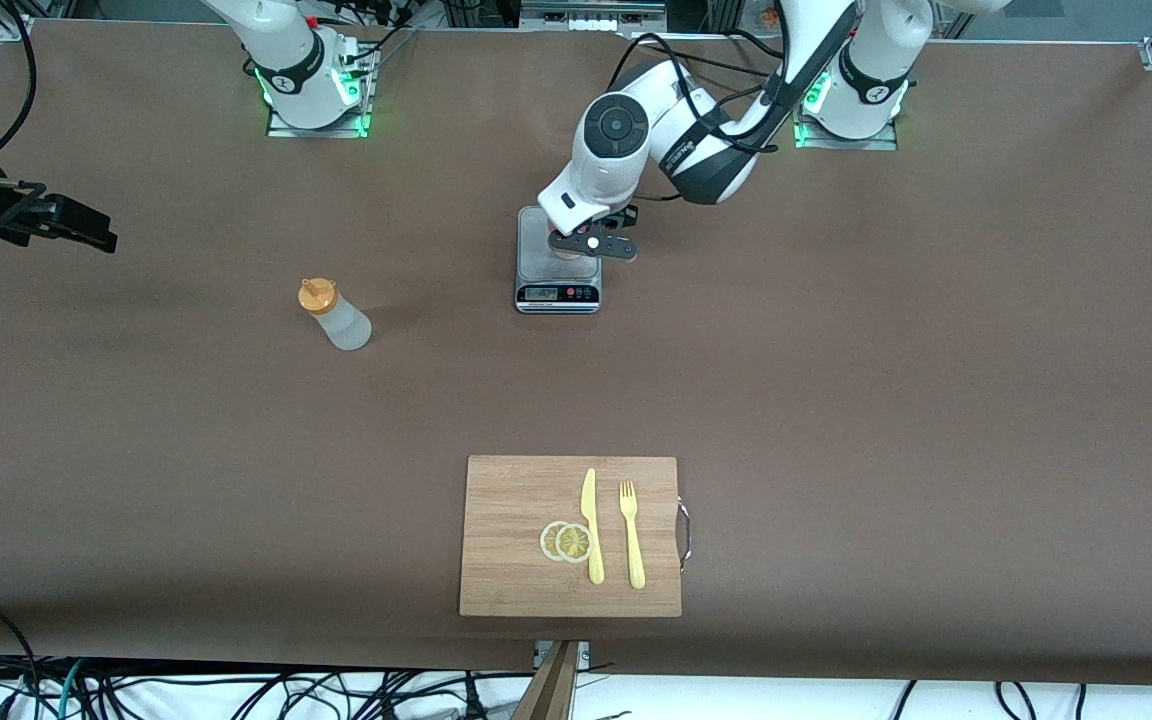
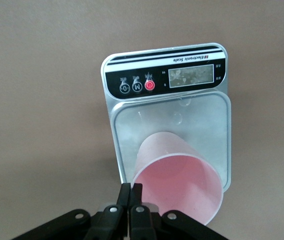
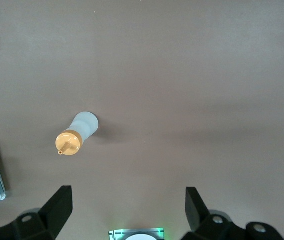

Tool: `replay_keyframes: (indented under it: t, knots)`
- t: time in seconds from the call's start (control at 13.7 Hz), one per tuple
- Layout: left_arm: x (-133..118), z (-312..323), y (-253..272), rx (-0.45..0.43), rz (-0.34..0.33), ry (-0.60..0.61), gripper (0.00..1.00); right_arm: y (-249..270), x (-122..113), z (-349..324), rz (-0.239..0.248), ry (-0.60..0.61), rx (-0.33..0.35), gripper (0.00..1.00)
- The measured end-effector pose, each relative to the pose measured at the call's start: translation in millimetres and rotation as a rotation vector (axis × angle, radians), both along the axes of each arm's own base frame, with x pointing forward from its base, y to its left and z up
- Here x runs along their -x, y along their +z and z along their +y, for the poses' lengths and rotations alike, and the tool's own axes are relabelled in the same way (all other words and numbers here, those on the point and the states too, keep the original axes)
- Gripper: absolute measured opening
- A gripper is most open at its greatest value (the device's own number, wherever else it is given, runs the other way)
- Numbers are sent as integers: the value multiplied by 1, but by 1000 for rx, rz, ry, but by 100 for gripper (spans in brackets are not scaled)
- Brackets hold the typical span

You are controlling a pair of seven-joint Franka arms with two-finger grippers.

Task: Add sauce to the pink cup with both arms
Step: 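Carry the pink cup with the left gripper onto the scale, then release the cup and withdraw the left gripper while the right gripper reaches the bottle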

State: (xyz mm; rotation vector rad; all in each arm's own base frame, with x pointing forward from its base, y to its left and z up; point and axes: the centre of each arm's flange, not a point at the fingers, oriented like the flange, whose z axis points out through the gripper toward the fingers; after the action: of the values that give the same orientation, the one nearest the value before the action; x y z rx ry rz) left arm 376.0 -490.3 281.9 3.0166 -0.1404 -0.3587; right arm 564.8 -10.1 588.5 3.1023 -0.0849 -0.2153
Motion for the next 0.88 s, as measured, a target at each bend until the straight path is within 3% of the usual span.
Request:
replay_keyframes:
  t: [0.22, 0.36, 0.66, 0.88]
  knots:
    - [0, -3, 1, 7, -7, 7, 5, -11, -5, 1, 22, 79, -10, 100]
    - [-2, -2, 1, 9, -10, 13, 10, -28, -12, 3, 54, 213, -48, 100]
    - [-27, -4, 28, 34, -27, 41, 48, -107, -35, -8, 138, 510, -294, 100]
    - [-74, 13, 81, 43, -32, 99, 78, -166, -45, -22, 167, 687, -453, 100]
